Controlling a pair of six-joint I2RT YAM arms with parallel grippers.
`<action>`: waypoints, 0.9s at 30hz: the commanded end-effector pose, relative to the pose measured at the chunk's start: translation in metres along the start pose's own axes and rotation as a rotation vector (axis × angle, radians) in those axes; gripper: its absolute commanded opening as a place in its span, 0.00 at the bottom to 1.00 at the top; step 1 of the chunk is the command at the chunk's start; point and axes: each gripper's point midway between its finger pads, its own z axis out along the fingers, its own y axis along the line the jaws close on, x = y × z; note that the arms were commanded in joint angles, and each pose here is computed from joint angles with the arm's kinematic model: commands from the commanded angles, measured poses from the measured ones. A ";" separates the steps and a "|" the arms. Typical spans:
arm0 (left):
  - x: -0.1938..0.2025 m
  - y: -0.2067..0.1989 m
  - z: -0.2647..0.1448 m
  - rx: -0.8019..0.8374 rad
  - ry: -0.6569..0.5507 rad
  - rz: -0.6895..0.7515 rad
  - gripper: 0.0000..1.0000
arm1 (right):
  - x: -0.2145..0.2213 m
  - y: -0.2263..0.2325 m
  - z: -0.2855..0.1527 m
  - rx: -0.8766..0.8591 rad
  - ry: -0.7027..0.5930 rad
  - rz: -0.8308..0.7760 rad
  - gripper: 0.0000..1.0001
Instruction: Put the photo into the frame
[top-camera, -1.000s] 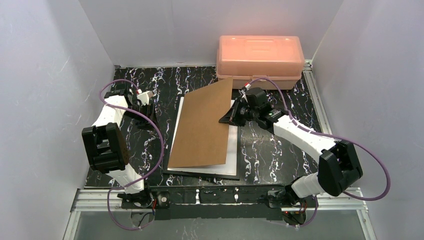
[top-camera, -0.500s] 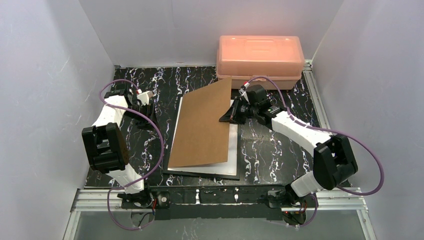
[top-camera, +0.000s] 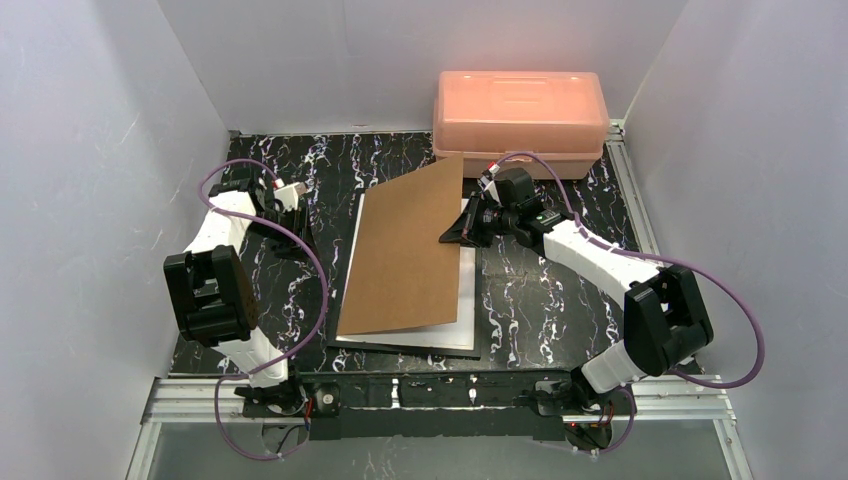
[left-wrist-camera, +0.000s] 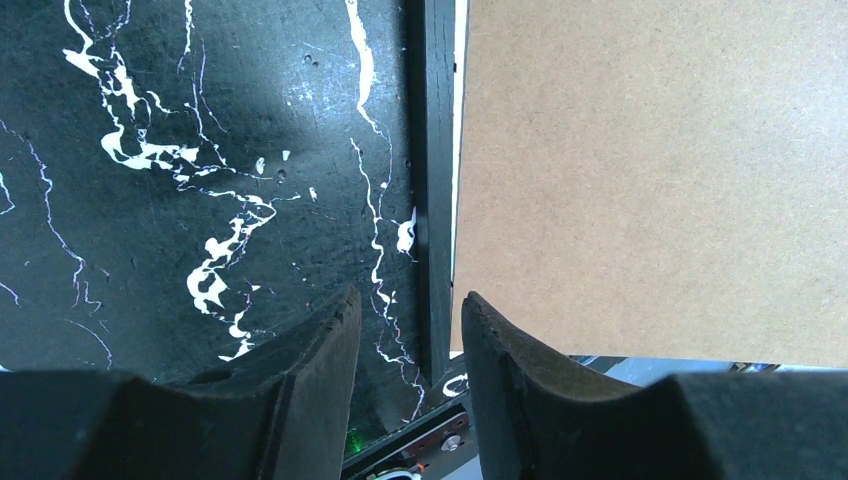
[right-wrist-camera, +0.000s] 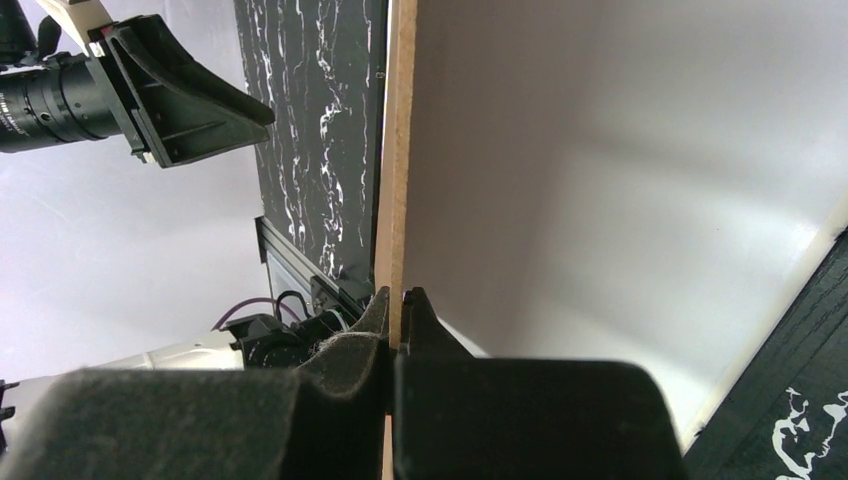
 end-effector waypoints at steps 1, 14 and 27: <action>0.002 -0.008 -0.007 0.016 -0.025 0.016 0.40 | -0.007 0.007 -0.002 -0.028 -0.015 -0.091 0.01; 0.004 -0.006 -0.005 0.016 -0.019 0.019 0.37 | -0.010 0.025 -0.003 -0.102 -0.012 -0.088 0.01; 0.004 -0.005 -0.004 0.013 -0.019 0.020 0.36 | -0.003 0.030 -0.006 -0.140 0.015 -0.084 0.01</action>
